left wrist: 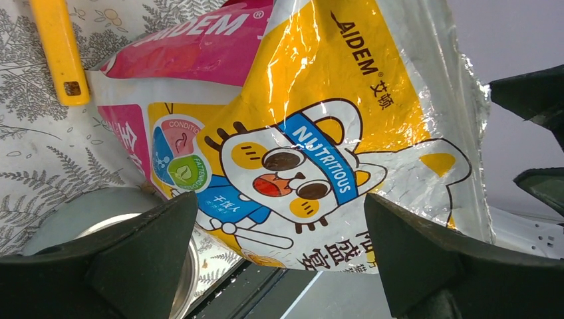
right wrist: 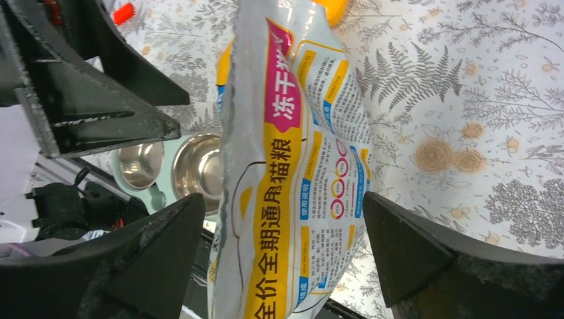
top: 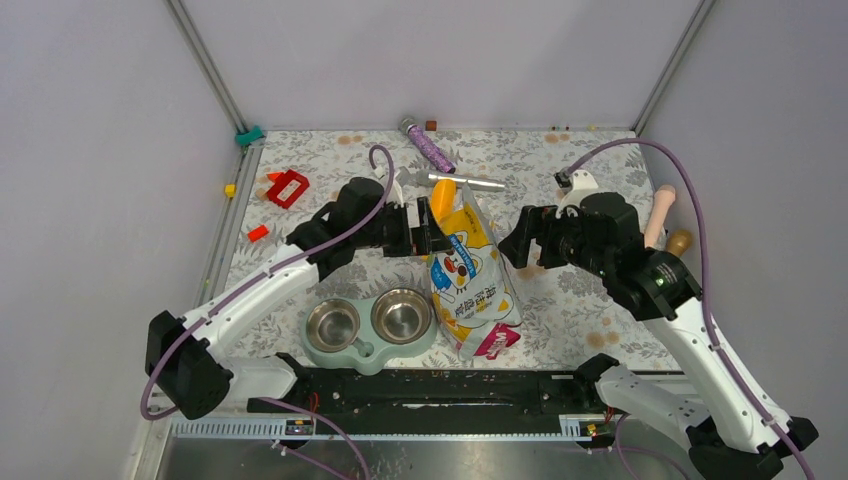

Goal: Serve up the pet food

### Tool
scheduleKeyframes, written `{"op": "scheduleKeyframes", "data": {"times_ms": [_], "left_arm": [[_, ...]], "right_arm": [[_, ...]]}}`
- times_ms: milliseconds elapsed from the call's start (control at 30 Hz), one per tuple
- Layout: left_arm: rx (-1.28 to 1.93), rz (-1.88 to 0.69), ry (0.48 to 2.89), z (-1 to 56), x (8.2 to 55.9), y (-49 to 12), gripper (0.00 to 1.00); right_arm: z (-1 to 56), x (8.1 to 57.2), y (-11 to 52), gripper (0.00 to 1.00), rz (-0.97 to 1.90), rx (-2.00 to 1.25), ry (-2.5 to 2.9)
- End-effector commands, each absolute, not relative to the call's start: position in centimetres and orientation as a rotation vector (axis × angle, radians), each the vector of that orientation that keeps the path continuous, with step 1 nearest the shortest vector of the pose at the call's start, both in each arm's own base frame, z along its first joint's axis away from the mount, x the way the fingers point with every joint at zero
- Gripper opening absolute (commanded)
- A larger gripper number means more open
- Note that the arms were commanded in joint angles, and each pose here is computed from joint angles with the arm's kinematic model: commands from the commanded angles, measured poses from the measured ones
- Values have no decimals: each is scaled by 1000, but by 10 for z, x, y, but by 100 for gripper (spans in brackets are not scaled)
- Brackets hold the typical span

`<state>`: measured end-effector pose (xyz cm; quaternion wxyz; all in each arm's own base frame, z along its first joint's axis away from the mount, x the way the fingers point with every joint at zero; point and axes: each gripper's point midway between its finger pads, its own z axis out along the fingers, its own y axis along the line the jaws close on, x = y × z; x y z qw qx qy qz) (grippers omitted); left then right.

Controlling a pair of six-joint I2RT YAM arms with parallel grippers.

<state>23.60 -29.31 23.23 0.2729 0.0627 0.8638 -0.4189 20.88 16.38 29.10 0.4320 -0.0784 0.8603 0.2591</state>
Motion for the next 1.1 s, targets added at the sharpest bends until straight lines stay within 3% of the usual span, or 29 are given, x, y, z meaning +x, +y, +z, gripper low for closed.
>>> {"op": "scheduleKeyframes", "data": {"times_ms": [0,1067], "left_arm": [[203,-1201,2250,249,239,-309,99],[222,-1195,2316,229,235,-321,99]], "right_arm": [[290,219,160,95,578,-181,2160],[299,241,174,94,595,-138,2146]]}}
